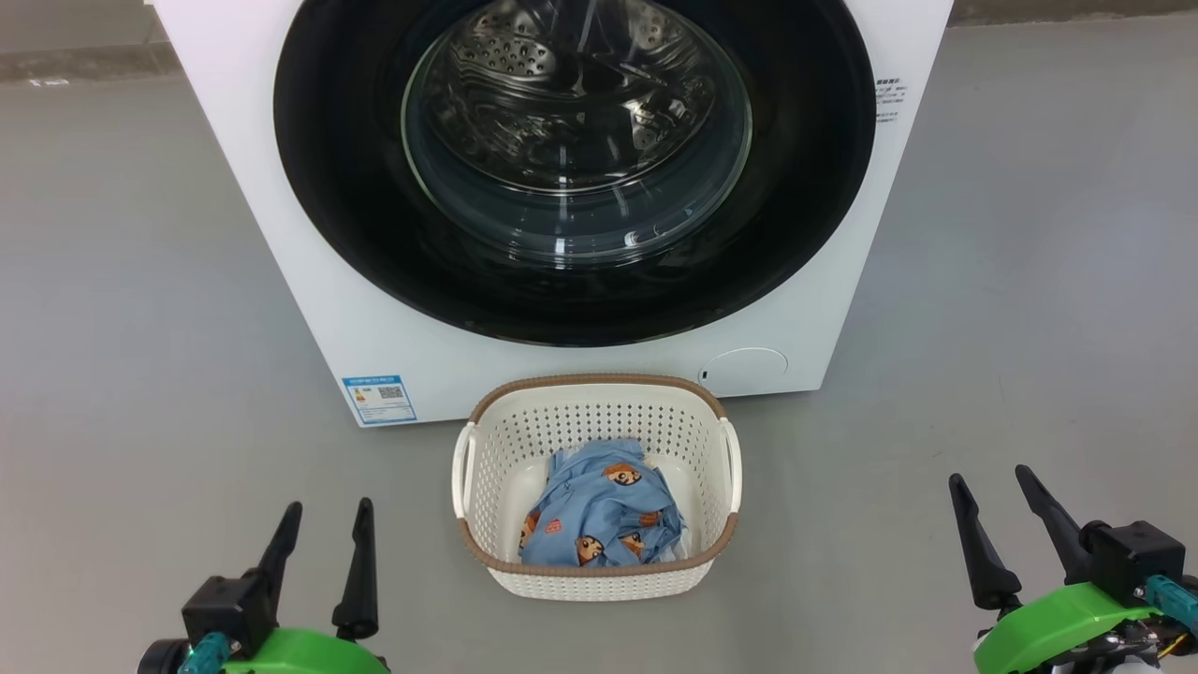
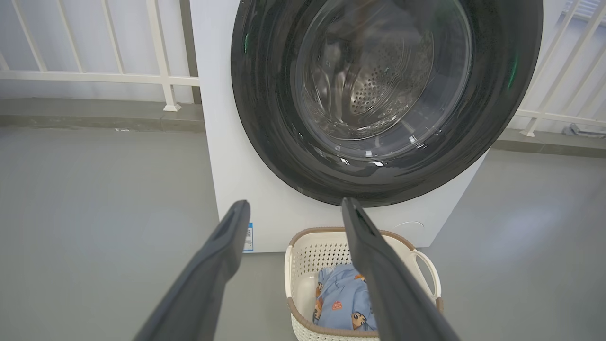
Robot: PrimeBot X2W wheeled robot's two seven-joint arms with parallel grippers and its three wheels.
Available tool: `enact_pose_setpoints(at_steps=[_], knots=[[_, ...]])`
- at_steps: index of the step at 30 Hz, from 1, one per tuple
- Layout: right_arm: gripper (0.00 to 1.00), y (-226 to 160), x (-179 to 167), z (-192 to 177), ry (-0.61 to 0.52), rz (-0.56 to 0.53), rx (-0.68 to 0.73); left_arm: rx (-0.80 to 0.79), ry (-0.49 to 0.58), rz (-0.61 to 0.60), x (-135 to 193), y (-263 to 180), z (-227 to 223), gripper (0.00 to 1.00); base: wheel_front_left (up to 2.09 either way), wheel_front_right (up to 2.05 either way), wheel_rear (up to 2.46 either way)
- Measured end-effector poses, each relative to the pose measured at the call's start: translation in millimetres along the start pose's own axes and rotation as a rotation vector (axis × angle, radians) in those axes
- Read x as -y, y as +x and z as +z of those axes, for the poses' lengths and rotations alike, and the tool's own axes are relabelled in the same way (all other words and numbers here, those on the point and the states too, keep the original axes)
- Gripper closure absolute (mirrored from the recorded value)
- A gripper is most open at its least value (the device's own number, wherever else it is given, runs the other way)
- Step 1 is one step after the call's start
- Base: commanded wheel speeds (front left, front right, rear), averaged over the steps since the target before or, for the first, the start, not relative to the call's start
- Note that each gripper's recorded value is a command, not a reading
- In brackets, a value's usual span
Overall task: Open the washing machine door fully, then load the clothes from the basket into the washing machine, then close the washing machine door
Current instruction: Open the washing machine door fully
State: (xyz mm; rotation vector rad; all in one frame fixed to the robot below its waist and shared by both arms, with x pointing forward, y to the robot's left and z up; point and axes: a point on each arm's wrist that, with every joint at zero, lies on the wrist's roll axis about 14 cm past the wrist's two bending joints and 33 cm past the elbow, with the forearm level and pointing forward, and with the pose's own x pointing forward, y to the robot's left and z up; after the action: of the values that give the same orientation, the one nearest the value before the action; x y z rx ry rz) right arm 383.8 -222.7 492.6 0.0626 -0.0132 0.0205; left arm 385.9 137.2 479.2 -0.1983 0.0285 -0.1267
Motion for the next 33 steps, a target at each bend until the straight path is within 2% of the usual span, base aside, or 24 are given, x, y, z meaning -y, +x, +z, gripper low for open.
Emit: enact_pose_setpoints(at_steps=[11,26,33], knots=[[0.0,-0.2,2.0,-0.9,0.008,-0.007,-0.002,-0.003,0.017,-0.003,-0.3,1.7,-0.7,0.0,0.47,0.47,-0.94],[0.0,1.8,4.1,-3.3,0.008,-0.013,-0.008,-0.005,0.018,0.001,-0.6,5.2,-1.7,0.0,1.19,1.19,-2.37],[0.0,2.8,7.0,-3.9,0.015,-0.022,-0.009,0.039,0.02,-0.002,1.0,11.8,12.4,0.0,0.98,0.97,-1.95]])
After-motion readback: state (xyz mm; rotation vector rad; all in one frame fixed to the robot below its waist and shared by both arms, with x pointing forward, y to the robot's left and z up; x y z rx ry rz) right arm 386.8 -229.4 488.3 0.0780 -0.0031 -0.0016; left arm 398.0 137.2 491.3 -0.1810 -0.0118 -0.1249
